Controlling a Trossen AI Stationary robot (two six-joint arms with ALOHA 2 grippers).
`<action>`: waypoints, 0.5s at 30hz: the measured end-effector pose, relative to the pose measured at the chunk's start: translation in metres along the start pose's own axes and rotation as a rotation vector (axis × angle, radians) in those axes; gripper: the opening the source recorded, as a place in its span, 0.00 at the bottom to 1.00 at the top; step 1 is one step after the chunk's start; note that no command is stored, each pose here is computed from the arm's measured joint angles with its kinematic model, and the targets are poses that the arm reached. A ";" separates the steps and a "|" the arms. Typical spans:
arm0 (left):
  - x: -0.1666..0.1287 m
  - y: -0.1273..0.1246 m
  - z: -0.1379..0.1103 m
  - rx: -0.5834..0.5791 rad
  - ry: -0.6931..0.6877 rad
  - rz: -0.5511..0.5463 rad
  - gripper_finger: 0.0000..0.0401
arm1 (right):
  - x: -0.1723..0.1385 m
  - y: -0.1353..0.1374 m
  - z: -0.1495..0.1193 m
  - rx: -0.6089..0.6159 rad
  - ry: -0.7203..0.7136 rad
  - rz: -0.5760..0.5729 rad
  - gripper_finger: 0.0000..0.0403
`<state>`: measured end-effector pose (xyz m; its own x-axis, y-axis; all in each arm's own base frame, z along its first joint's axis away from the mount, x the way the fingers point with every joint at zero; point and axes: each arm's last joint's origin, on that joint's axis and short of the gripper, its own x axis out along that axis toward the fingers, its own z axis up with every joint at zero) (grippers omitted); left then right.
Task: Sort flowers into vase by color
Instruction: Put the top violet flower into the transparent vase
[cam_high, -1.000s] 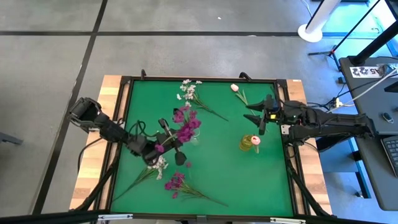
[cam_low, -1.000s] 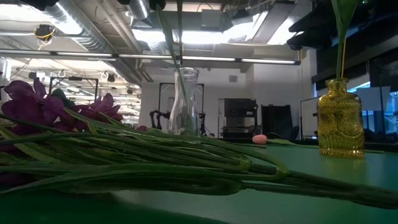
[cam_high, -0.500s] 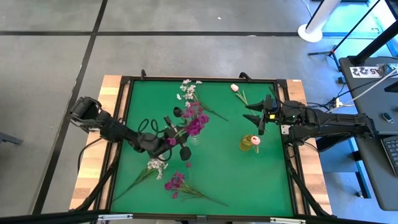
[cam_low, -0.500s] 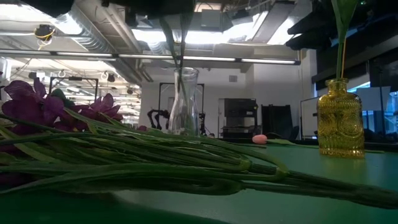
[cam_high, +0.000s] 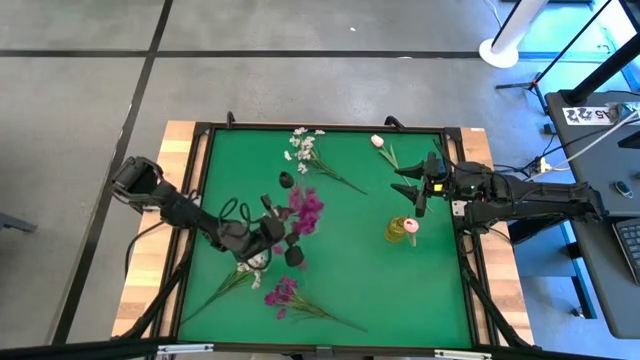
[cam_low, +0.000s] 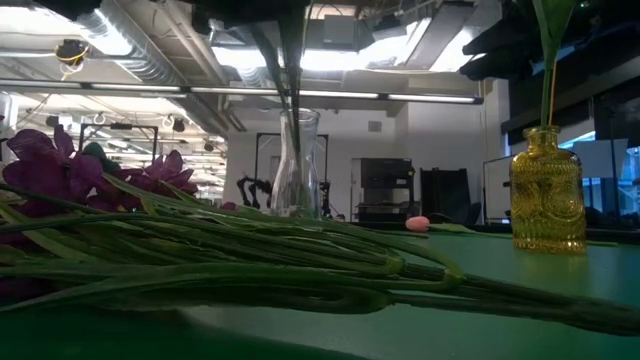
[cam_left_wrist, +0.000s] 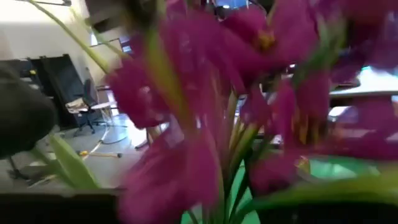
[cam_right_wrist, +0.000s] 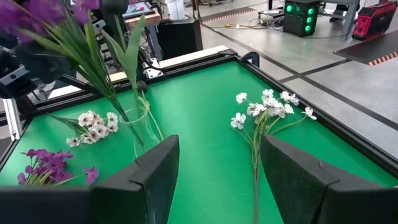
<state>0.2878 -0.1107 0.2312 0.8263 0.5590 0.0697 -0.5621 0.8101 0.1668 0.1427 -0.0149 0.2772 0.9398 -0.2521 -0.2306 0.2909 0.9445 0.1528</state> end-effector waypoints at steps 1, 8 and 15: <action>-0.003 -0.001 0.000 0.014 0.005 0.014 0.40 | 0.000 0.000 0.000 0.000 0.000 0.000 0.55; -0.027 -0.007 0.011 0.074 0.036 0.096 0.50 | 0.000 0.000 0.000 0.000 0.000 0.000 0.55; -0.063 -0.010 0.048 0.100 0.054 0.130 0.53 | 0.000 0.000 0.000 0.000 0.000 0.000 0.55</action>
<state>0.2428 -0.1625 0.2723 0.7420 0.6690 0.0447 -0.6556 0.7099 0.2573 0.1427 -0.0149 0.2772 0.9400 -0.2518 -0.2302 0.2904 0.9446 0.1530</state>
